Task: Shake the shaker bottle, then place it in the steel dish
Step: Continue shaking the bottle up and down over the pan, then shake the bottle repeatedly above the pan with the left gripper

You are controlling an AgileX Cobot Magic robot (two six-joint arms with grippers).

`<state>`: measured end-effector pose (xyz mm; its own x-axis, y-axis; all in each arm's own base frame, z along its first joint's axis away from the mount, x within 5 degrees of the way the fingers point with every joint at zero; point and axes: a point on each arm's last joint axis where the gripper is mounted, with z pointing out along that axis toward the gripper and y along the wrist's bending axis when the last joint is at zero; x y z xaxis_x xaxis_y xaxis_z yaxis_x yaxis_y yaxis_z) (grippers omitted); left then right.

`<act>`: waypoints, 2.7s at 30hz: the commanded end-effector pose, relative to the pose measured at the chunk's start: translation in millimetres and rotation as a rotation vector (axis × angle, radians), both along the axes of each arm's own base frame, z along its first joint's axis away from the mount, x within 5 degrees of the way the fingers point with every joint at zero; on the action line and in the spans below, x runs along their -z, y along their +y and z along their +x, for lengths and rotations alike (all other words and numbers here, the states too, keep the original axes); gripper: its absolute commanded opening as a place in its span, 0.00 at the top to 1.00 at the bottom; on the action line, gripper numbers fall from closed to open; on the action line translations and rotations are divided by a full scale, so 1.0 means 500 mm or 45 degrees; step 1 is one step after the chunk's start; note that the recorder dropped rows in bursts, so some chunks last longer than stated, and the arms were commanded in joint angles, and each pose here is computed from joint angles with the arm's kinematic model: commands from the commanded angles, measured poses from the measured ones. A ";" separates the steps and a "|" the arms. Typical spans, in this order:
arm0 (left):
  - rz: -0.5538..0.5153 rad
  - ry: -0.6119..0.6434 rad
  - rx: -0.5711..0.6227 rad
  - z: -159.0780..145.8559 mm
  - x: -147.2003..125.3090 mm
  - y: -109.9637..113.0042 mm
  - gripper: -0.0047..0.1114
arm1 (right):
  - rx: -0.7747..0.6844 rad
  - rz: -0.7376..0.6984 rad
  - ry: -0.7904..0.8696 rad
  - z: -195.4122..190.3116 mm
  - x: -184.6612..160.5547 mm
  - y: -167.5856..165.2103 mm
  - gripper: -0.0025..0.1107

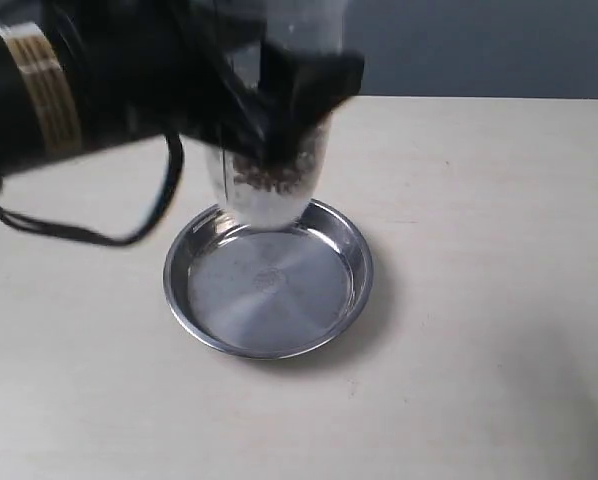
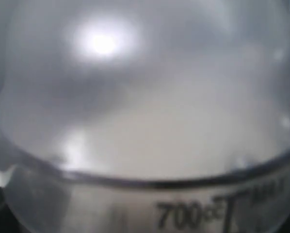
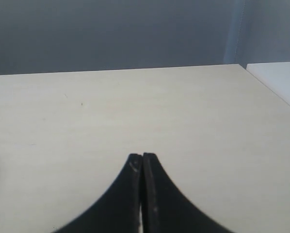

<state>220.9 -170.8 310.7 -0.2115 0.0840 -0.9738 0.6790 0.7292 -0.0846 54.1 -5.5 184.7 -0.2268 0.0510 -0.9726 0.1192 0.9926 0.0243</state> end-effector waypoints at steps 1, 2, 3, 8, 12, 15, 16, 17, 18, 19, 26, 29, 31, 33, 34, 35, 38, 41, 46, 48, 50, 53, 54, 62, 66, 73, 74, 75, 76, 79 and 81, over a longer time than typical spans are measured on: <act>0.075 0.275 -0.081 0.017 0.105 0.000 0.96 | 0.005 -0.004 -0.021 0.000 -0.002 0.000 0.99; -0.040 0.157 -0.008 0.006 0.051 -0.005 0.96 | 0.005 -0.004 -0.021 0.000 -0.002 0.000 0.99; -0.118 0.031 0.058 -0.005 0.002 -0.007 0.96 | 0.005 -0.004 -0.021 0.000 -0.002 0.000 0.99; 0.047 0.126 -0.069 0.011 0.033 0.001 0.96 | 0.005 -0.004 -0.021 0.000 -0.002 0.000 0.99; 0.160 0.389 -0.106 0.018 0.159 -0.003 0.96 | 0.005 -0.004 -0.021 0.000 -0.002 0.000 0.99; -0.054 0.062 0.029 0.000 0.013 -0.009 0.96 | 0.005 -0.004 -0.021 0.000 -0.002 0.000 0.99; -0.085 -0.024 0.037 -0.008 -0.028 -0.004 0.96 | 0.005 -0.004 -0.021 0.000 -0.002 0.000 0.99; -0.102 -0.065 0.032 -0.014 -0.051 0.001 0.96 | 0.005 -0.004 -0.021 0.000 -0.002 0.000 0.99; -0.087 -0.052 0.033 -0.016 -0.043 0.001 0.96 | 0.005 -0.004 -0.021 0.000 -0.002 0.000 0.99; -0.030 0.007 0.022 -0.014 -0.010 -0.001 0.96 | 0.005 -0.004 -0.021 0.000 -0.002 0.000 0.99; -0.163 -0.071 0.144 -0.026 -0.043 -0.015 0.96 | 0.005 -0.004 -0.021 0.000 -0.002 0.000 0.99; -0.109 -0.285 0.111 -0.039 -0.122 0.004 0.96 | 0.005 -0.004 -0.021 0.000 -0.002 0.000 0.99; 0.019 -0.026 0.005 -0.014 -0.020 0.004 0.96 | 0.005 -0.004 -0.021 0.000 -0.002 0.000 0.99; 0.183 0.291 -0.070 0.007 0.126 0.000 0.96 | 0.005 -0.004 -0.021 0.000 -0.002 0.000 0.99; 0.183 0.377 -0.091 0.010 0.158 -0.003 0.96 | 0.005 -0.004 -0.021 0.000 -0.002 0.000 0.99; 0.133 0.422 -0.092 0.011 0.164 -0.008 0.96 | 0.005 -0.004 -0.021 0.000 -0.002 0.000 0.99; -0.193 0.166 0.140 -0.015 0.040 -0.027 0.96 | 0.005 -0.004 -0.021 0.000 -0.002 0.000 0.99; -0.127 -0.100 0.162 -0.028 -0.048 -0.016 0.96 | 0.005 -0.004 -0.021 0.000 -0.002 0.000 0.99; 0.262 0.366 -0.070 0.008 0.171 0.000 0.96 | 0.005 -0.004 -0.021 0.000 -0.002 0.000 0.99; 0.166 0.313 -0.038 0.008 0.136 -0.008 0.96 | 0.005 -0.004 -0.021 0.000 -0.002 0.000 0.99; -0.021 0.087 0.050 -0.003 0.023 -0.015 0.96 | 0.005 -0.004 -0.021 0.000 -0.002 0.000 0.99; -0.044 -0.153 0.033 -0.018 -0.081 0.002 0.96 | 0.005 -0.004 -0.021 0.000 -0.002 0.000 0.99; 0.004 -0.106 -0.015 -0.012 -0.064 0.008 0.96 | 0.005 -0.004 -0.021 0.000 -0.002 0.000 0.99; -0.008 0.270 -0.063 0.006 0.074 -0.013 0.96 | 0.005 -0.004 -0.021 0.000 -0.002 0.000 0.99; -0.078 -0.011 -0.023 -0.008 -0.052 -0.004 0.96 | 0.005 -0.004 -0.021 0.000 -0.002 0.000 0.99; -0.097 -0.048 0.079 -0.006 -0.036 -0.026 0.96 | 0.005 -0.004 -0.021 0.000 -0.002 0.000 0.99; -0.068 -0.009 0.060 -0.004 -0.019 -0.025 0.96 | 0.005 -0.004 -0.021 0.000 -0.002 0.000 0.99; 0.082 0.167 0.023 0.011 0.078 -0.029 0.96 | 0.005 -0.004 -0.021 0.000 -0.002 0.000 0.99; 0.143 0.268 0.005 0.017 0.132 -0.030 0.96 | 0.005 -0.004 -0.021 0.000 -0.002 0.000 0.99; -0.020 0.067 0.054 0.015 0.030 -0.032 0.96 | 0.005 -0.004 -0.021 0.000 -0.002 0.000 0.99; -0.038 -0.113 0.023 0.004 -0.057 -0.016 0.96 | 0.005 -0.004 -0.021 0.000 -0.002 0.000 0.99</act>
